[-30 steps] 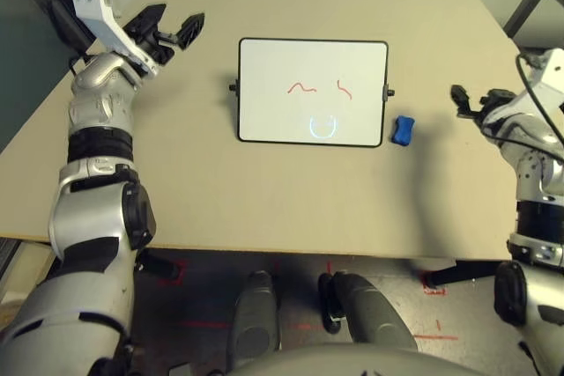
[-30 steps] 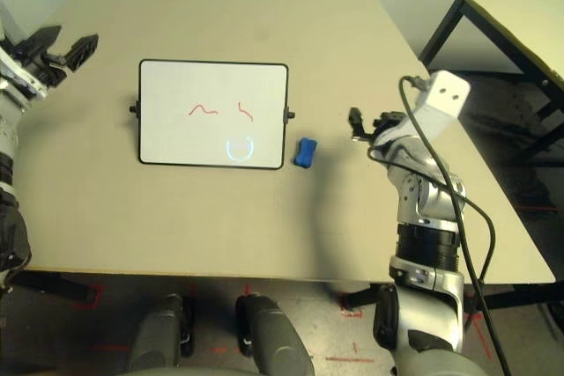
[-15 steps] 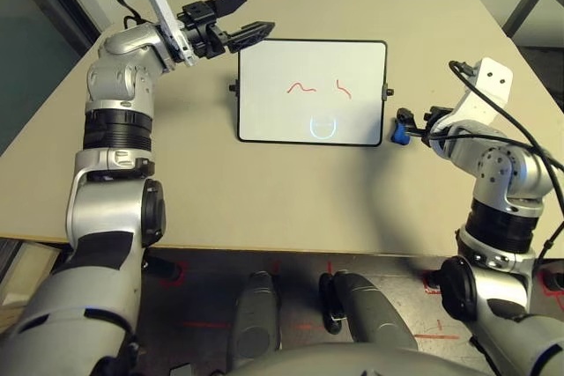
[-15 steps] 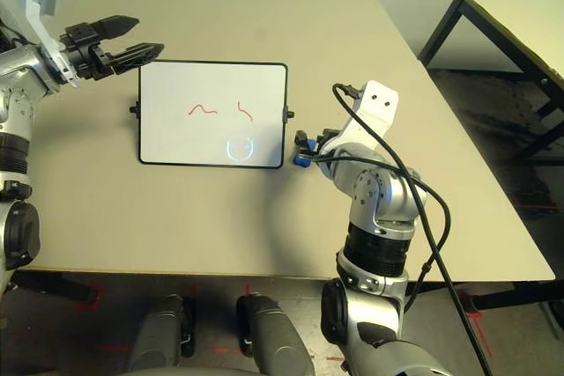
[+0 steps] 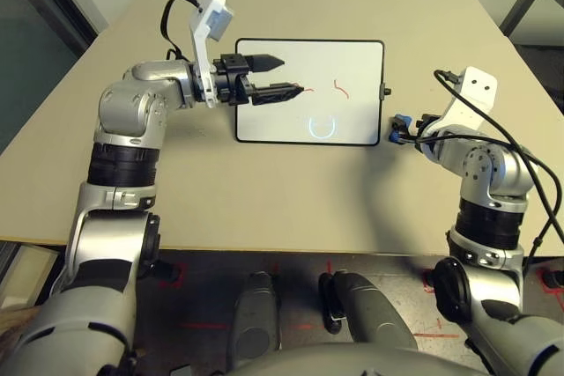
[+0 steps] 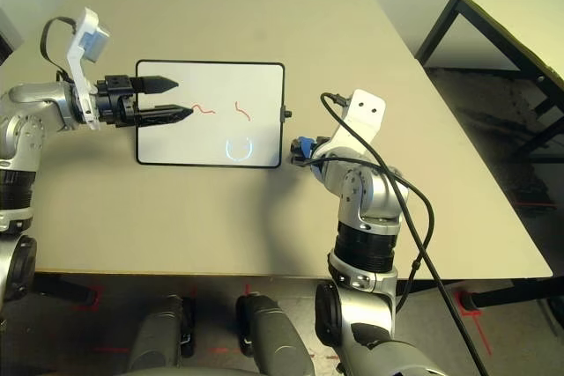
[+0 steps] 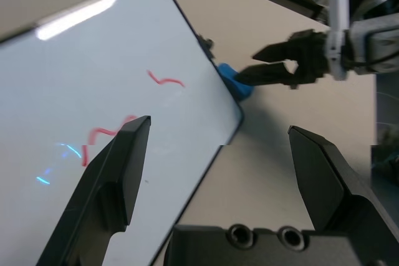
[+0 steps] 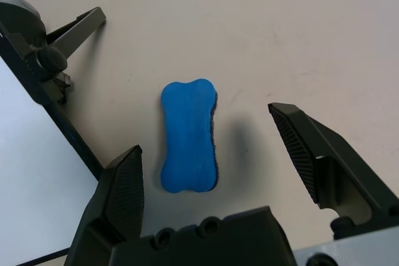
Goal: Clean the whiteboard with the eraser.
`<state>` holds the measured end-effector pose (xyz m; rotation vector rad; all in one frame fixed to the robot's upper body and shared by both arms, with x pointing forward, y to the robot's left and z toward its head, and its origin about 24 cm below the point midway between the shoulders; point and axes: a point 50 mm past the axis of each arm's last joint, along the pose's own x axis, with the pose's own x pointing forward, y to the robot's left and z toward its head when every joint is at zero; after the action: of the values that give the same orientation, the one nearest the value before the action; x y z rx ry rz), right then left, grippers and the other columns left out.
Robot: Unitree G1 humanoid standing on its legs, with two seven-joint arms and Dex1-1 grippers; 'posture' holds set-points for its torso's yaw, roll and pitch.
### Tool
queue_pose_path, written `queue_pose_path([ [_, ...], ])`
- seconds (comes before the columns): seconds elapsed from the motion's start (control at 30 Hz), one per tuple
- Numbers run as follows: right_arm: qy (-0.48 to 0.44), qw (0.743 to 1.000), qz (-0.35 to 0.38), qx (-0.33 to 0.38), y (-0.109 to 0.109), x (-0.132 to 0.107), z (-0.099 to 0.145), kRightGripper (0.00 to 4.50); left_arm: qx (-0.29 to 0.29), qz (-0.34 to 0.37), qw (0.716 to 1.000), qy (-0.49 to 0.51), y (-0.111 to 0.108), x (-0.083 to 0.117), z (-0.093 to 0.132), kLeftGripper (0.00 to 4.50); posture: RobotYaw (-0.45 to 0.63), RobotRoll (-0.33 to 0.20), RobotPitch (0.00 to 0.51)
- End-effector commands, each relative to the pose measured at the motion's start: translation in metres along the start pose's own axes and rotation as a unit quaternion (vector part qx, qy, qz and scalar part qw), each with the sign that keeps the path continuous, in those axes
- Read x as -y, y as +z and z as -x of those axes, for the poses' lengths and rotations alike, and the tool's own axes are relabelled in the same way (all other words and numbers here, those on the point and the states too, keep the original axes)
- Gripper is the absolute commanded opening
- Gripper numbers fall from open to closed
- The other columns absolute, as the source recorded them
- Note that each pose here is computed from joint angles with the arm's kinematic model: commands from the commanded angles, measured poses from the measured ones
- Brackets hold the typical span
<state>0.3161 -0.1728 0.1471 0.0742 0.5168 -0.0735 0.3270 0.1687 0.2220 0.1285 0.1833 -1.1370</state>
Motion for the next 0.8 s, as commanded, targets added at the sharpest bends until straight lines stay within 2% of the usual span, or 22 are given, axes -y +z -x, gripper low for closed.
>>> queue_pose_path([
  [0.03,0.0,1.0,0.003,-0.008,-0.004,-0.003,-0.005,4.47,-0.004,0.0,1.0,-0.005,0.0,0.006,-0.002,4.5,-0.08,0.0,0.133],
  [0.67,-0.016,1.0,0.015,-0.023,-0.017,0.002,-0.023,4.47,-0.001,0.014,1.0,0.011,0.001,0.012,0.001,4.5,-0.04,0.0,0.157],
  [0.8,-0.014,0.999,0.022,-0.024,-0.018,0.002,-0.024,3.61,0.001,0.017,1.0,0.012,0.001,0.013,0.0,4.5,-0.04,0.0,0.159],
])
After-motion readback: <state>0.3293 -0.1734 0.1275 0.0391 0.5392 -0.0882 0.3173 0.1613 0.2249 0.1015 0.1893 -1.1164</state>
